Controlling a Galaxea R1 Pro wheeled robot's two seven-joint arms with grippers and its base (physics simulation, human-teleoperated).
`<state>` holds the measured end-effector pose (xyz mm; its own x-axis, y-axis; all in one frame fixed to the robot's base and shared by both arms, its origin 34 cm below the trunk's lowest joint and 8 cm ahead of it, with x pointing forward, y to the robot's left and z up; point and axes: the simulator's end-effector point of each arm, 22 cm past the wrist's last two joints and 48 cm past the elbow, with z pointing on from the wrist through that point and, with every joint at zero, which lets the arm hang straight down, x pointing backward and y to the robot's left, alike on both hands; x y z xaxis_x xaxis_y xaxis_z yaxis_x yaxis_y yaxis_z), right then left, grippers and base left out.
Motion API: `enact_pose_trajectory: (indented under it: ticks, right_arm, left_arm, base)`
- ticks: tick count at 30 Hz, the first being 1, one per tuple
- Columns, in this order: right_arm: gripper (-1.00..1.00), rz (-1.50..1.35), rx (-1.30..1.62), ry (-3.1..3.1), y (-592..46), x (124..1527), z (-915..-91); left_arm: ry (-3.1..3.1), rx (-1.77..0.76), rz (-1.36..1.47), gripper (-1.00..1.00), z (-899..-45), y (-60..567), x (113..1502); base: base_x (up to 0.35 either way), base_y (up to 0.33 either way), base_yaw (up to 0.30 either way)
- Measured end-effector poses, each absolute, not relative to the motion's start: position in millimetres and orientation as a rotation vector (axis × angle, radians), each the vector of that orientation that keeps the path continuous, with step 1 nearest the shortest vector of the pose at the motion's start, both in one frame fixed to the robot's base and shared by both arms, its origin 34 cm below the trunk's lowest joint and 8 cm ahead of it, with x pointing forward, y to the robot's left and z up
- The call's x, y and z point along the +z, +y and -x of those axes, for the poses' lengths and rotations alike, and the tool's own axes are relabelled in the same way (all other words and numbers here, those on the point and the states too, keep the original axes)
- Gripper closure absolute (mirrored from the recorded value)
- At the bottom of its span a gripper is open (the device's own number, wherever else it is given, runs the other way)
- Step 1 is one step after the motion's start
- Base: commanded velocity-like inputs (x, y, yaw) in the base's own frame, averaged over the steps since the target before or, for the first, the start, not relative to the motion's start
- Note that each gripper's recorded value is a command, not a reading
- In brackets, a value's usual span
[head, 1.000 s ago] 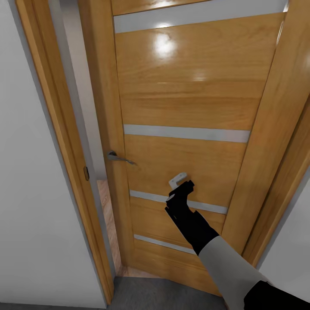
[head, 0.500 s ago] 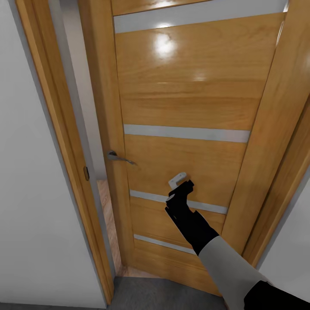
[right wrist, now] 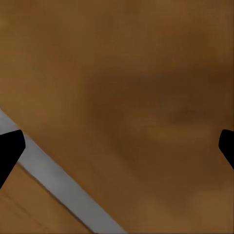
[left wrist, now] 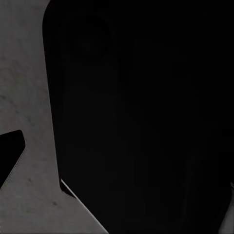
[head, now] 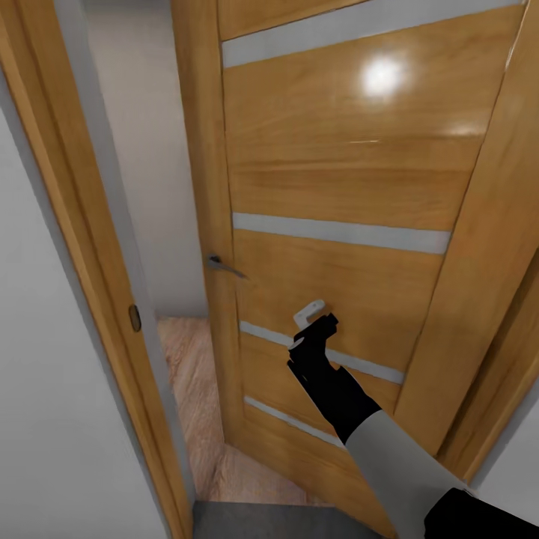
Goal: Move the two storage containers from the living room to the garage. In the garage, place one container on the floor and stack the other container on top of it (either order is fine).
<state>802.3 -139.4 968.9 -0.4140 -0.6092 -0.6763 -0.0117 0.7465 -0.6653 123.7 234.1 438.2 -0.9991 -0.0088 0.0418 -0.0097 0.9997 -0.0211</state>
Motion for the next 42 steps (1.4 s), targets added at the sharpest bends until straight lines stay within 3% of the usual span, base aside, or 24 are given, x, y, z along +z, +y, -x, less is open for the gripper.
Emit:
enact_pose_trajectory:
  ticks: [15, 42]
  right_arm:
    - [-1.0, 0.454, -0.729, 1.904, -145, 969, -803]
    - [-1.0, 0.348, -0.757, 1.978, -222, 973, -849]
  left_arm:
    - [-3.101, 0.035, -0.012, -1.0, -124, 233, 438]
    - [-3.103, 0.038, -0.005, -1.0, -125, 232, 438]
  base:
    - [0.083, 0.0, 0.0]
    - [0.0, 0.0, 0.0]
